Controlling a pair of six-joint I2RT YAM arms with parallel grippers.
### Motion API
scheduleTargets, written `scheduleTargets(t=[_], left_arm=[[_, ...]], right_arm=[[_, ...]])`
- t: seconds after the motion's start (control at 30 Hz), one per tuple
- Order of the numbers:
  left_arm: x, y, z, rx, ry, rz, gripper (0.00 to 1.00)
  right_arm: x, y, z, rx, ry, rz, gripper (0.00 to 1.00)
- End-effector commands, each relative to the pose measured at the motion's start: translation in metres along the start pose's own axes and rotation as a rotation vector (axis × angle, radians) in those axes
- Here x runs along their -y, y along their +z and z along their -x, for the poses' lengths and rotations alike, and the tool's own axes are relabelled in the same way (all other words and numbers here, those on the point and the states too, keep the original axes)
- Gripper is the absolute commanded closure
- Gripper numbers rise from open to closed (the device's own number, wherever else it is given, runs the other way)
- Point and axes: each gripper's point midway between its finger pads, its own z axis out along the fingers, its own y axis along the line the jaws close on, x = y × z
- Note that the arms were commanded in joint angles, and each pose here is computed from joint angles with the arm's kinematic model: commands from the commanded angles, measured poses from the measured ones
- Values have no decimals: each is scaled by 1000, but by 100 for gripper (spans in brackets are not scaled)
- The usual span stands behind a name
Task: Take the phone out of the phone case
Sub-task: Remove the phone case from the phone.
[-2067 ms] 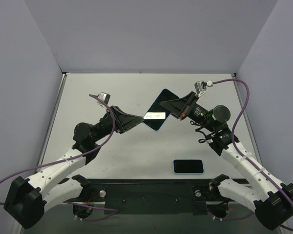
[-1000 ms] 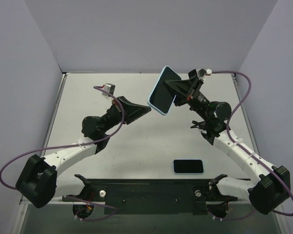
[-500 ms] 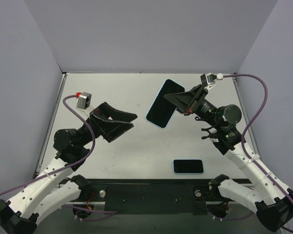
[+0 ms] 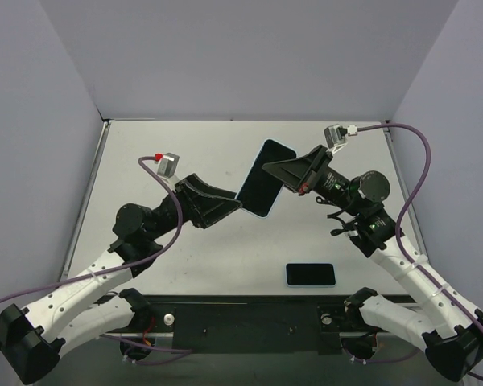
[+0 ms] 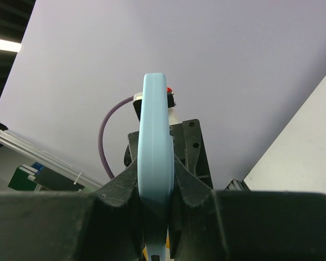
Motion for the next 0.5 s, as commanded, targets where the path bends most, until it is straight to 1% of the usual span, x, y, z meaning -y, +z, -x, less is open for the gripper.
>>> scheduleTargets(t=[0.0, 0.03, 0.07, 0.1, 0.17, 0.2, 0.23, 0.27, 0.3, 0.33, 0.37, 0.4, 0.43, 0.47], left_arm=[[17, 2, 6, 40, 59, -88, 45], [20, 2, 5, 34, 65, -106, 47], [20, 3, 5, 32, 67, -110, 53], [21, 3, 4, 28, 67, -116, 56], [26, 4, 6, 33, 78, -147, 66], [30, 4, 7, 37, 87, -170, 77], [35, 4, 5, 24, 94, -195, 82], [40, 4, 5, 23, 107, -226, 92], [42, 4, 1, 2, 105, -254, 95], [58, 0, 2, 14, 138, -334, 97], [60, -1, -3, -12, 139, -368, 99], [70, -5, -2, 1, 164, -431, 100], [69, -3, -6, -28, 164, -453, 100], [79, -5, -5, -23, 192, -506, 100]], right_arm=[[-35, -6, 9, 55, -90, 101, 100], [-35, -5, 9, 54, -88, 102, 100], [-34, -5, 8, 49, -87, 101, 100], [-36, -5, 7, 47, -86, 104, 100], [-37, -5, 6, 41, -78, 108, 100], [-38, -6, 5, 37, -73, 111, 100], [-41, -6, 6, 40, -62, 123, 100], [-43, -6, 6, 37, -49, 133, 100], [-53, -7, 7, 40, -21, 171, 100], [-55, -5, 7, 36, -4, 189, 100], [-69, -7, 9, 37, 35, 241, 100], [-73, -5, 11, 32, 54, 256, 100], [-82, -5, 11, 24, 94, 288, 100], [-89, -4, 10, 15, 113, 307, 100]])
